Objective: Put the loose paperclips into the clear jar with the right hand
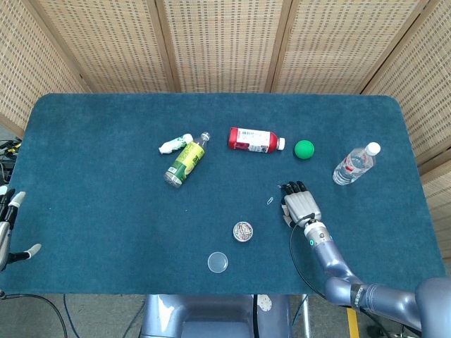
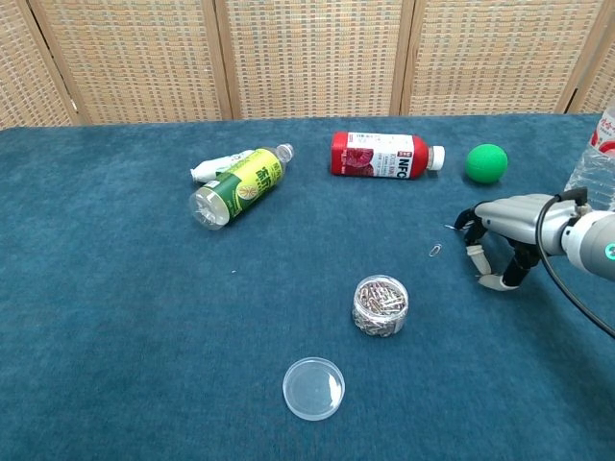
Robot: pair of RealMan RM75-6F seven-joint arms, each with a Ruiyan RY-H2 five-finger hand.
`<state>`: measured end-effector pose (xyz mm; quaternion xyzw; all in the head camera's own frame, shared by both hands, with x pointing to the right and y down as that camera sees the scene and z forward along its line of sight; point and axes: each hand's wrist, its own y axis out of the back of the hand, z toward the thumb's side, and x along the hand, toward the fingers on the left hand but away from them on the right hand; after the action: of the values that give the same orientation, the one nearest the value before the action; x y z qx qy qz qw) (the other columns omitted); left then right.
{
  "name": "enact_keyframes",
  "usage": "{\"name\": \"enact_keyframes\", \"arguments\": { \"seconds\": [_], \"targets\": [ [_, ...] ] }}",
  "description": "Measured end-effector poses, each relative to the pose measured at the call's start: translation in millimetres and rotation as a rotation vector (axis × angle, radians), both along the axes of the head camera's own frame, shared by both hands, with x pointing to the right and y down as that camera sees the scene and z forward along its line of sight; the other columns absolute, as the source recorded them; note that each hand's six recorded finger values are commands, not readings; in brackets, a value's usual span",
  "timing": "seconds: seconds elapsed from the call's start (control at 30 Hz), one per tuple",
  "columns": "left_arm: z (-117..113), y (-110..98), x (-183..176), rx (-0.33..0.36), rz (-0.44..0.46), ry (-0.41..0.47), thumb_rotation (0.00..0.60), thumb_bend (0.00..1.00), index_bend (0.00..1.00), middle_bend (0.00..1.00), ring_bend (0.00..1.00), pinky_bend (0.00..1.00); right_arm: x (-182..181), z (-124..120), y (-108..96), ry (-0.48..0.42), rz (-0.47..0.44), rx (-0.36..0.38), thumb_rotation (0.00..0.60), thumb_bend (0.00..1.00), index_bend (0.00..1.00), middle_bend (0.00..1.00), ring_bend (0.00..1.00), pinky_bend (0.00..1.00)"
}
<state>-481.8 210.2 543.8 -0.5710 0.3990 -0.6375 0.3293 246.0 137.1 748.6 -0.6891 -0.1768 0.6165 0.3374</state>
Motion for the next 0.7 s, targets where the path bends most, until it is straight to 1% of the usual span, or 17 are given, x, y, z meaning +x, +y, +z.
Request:
{"name": "enact_keyframes", "arguments": {
  "seconds": [0.2,0.37,0.5,0.7],
  "targets": [
    [0.3,0.2,-0.2,-0.001,0.000,0.000,0.600,0.00,0.00,0.00,0.00,0.00,-1.6,-3.8,-2.0,-0.009,-0.002,0.009,0.600,0.53,0.64,0.12,0.00,0.01],
    [0.7,0.1,0.0,-0.003,0.000,0.001,0.600,0.00,0.00,0.00,0.00,0.00,-9.7,-15.5,-6.8,-0.042,-0.017,0.030,0.600,0.55,0.64,0.12,0.00,0.01],
    [0.3,0.2,0.4,-0.003,0.000,0.003,0.600,0.00,0.00,0.00,0.00,0.00,-22.5,-31.8,-11.2,-0.085,-0.055,0.044,0.600,0.55,0.65,0.12,0.00,0.01],
    [-0.1,0.1,0.6,-0.002,0.001,0.006,0.600,0.00,0.00,0.00,0.00,0.00,-53.6,-64.3,-15.5,-0.178,-0.126,0.067,0.600,0.55,0.65,0.12,0.00,0.01]
  ]
}}
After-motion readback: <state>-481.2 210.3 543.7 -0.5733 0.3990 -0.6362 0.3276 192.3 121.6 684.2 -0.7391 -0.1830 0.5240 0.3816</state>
